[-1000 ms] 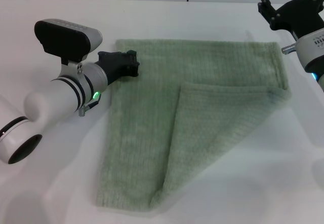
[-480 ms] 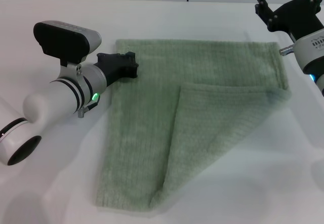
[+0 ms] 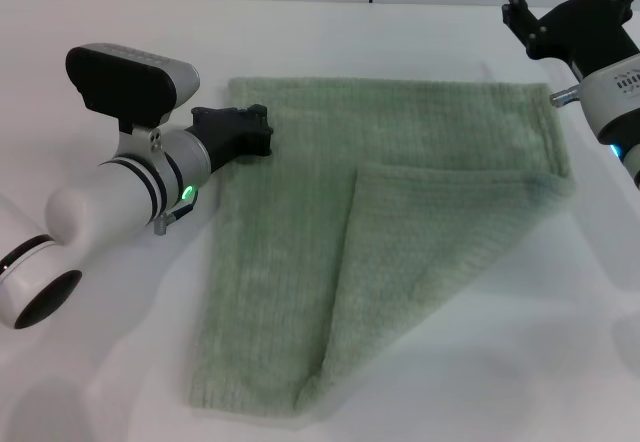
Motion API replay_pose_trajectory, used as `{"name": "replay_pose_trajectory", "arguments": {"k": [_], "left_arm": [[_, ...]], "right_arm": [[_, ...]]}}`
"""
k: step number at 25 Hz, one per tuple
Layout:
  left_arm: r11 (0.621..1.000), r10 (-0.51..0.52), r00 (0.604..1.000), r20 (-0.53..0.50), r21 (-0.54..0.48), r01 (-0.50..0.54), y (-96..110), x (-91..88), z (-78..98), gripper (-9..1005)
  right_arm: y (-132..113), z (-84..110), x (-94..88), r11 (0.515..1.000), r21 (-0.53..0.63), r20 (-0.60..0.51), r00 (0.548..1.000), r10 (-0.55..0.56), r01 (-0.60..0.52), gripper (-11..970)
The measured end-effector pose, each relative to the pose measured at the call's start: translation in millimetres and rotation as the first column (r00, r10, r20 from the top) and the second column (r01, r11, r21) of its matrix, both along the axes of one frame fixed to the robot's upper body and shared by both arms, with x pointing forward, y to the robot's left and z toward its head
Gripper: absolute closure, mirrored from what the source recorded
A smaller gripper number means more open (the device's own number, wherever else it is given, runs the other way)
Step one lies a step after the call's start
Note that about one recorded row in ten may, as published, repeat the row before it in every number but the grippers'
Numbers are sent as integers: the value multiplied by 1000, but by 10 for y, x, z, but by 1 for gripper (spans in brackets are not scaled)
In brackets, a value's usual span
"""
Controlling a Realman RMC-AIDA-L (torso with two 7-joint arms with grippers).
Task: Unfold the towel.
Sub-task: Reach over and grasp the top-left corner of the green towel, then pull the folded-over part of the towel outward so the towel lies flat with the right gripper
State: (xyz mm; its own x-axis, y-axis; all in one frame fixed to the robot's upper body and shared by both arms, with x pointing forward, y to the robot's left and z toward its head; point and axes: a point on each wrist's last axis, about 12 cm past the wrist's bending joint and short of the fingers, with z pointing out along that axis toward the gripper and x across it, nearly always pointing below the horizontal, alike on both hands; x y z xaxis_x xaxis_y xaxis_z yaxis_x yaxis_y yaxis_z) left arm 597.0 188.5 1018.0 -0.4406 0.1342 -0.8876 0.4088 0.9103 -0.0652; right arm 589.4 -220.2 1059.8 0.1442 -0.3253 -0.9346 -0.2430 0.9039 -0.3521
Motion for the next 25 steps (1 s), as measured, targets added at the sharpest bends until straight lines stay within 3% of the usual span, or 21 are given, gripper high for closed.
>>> {"name": "replay_pose_trajectory", "arguments": {"k": [9,17,25], "left_arm": [[1000,-6,1000,-2,0,6,-12,-6,-3,997],[1000,-9,1000,0,-3,9,-25,-5,4,997],[1000,-12,1000,4,-5,12,-30,-5,8,997]], "right_arm": [[96,65,17,998,60,-16,1000,6,-5,200],[291,169,111,989,145,-179,983,27,0,200],[622,489,158,985,147,-454,879,147,-89,199]]}}
